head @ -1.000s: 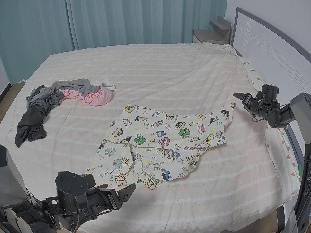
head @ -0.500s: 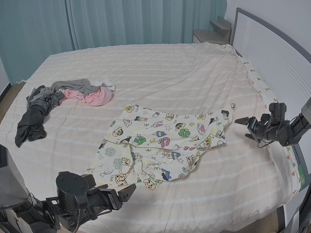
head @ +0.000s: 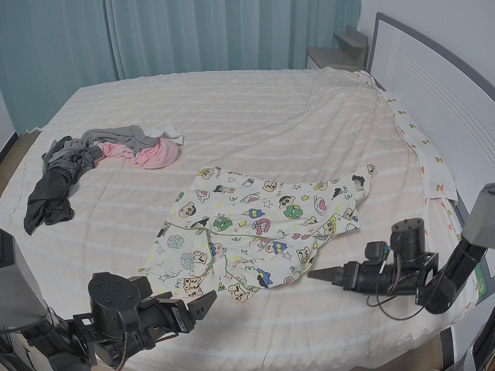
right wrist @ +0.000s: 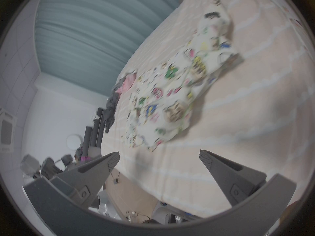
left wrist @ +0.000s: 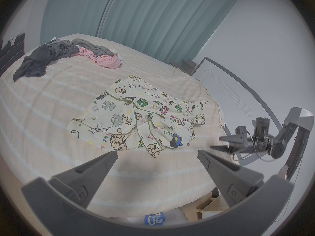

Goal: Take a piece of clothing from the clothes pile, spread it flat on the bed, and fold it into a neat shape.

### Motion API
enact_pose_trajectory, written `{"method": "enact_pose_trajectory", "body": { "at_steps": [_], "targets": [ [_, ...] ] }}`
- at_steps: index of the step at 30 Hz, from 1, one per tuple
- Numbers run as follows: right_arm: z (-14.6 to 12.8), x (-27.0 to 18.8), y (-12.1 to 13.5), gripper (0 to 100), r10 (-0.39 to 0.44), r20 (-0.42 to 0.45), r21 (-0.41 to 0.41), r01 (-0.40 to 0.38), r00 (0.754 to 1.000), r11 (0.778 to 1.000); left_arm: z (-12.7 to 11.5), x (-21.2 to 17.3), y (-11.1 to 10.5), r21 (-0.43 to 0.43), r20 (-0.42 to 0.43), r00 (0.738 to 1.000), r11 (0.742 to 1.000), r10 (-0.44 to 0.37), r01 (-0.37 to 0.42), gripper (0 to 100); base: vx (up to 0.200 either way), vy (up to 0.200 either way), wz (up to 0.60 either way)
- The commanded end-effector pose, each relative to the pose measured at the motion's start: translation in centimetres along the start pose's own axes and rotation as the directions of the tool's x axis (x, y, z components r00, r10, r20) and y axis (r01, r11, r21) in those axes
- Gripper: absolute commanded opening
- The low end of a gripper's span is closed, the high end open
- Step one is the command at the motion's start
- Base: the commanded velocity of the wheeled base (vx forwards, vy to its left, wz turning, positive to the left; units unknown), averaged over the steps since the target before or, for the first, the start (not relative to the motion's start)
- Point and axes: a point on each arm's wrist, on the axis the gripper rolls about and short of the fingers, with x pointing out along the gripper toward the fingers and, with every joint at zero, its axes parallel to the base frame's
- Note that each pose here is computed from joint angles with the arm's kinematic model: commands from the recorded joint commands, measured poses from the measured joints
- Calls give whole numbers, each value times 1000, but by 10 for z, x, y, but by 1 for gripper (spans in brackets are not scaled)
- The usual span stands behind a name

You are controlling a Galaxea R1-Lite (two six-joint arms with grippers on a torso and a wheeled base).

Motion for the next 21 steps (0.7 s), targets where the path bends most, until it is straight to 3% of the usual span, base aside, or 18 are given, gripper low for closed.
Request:
{"method": "enact_pose_trajectory", "body": {
  "at_steps": [1,7,11,21],
  "targets": [
    [-50,35,22,100,35,-96,-15,-36,995,999,0,2,2,-3,0,1000,1000,12,-12,100,0,0,0],
    [-71,69,24,100,-18,-97,-54,12,995,998,0,2,3,-5,2,1000,1000,14,-14,100,0,0,0],
    [-66,89,28,100,-42,-15,-69,41,999,997,0,2,3,-5,2,1000,1000,14,-14,100,0,0,0],
    [-57,125,36,100,-60,81,-79,66,995,995,0,3,3,-4,1,1000,1000,15,-15,100,0,0,0]
  ]
}}
